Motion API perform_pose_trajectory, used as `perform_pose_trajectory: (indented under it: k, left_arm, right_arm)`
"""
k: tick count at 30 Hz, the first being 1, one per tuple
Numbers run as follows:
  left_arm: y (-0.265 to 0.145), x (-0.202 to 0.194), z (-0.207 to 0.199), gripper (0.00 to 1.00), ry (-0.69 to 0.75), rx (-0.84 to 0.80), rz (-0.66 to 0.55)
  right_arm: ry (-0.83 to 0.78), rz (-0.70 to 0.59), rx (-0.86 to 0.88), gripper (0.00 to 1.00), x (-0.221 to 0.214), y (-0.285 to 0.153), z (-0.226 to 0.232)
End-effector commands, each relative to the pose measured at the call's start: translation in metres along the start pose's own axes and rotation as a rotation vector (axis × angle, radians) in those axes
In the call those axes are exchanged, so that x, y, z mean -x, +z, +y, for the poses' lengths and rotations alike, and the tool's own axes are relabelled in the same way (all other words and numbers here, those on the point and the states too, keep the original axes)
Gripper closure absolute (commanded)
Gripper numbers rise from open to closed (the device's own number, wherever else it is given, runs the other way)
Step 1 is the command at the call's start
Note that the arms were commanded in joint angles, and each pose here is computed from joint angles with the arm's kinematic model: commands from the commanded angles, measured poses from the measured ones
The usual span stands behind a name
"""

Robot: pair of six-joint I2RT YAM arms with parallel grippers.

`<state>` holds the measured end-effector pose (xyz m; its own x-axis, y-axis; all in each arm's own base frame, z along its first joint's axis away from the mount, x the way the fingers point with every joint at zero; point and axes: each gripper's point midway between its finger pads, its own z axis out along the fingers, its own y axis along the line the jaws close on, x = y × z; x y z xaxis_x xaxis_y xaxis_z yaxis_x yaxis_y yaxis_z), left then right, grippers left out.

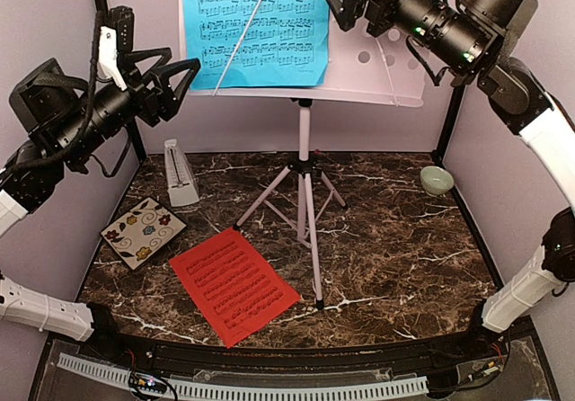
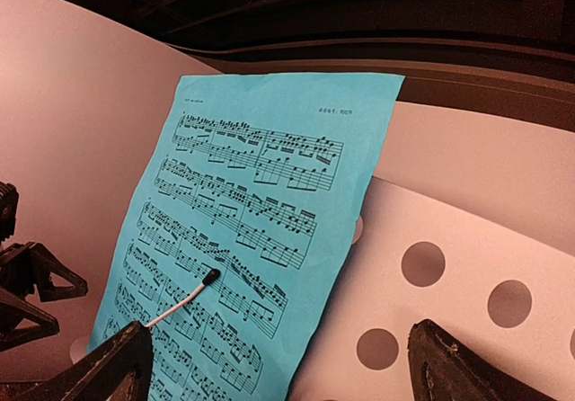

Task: Set up the instrument practice props

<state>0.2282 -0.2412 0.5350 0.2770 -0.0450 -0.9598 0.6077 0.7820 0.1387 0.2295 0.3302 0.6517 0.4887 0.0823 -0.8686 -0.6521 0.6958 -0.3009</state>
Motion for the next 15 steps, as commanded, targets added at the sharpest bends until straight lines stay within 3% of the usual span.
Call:
perform_pose_trajectory:
  k: [1, 7, 15]
  left_arm:
    - [-0.012, -0.007, 0.01, 0.28, -0.052, 0.047, 0.036]
    - [-0.027, -0.048, 0.023, 0.27, -0.126, 0.135, 0.181]
    - [-0.051, -0.098, 0.033, 0.27, -0.274, 0.229, 0.352]
  right_arm:
    - [0.03, -0.012, -0.021, 0.0, 0.006, -0.011, -0.004]
    - [0.065, 0.044, 0.071, 0.0, -0.002, -0.024, 0.011]
    - [0.141, 0.12, 0.318, 0.0, -0.028, -0.055, 0.06]
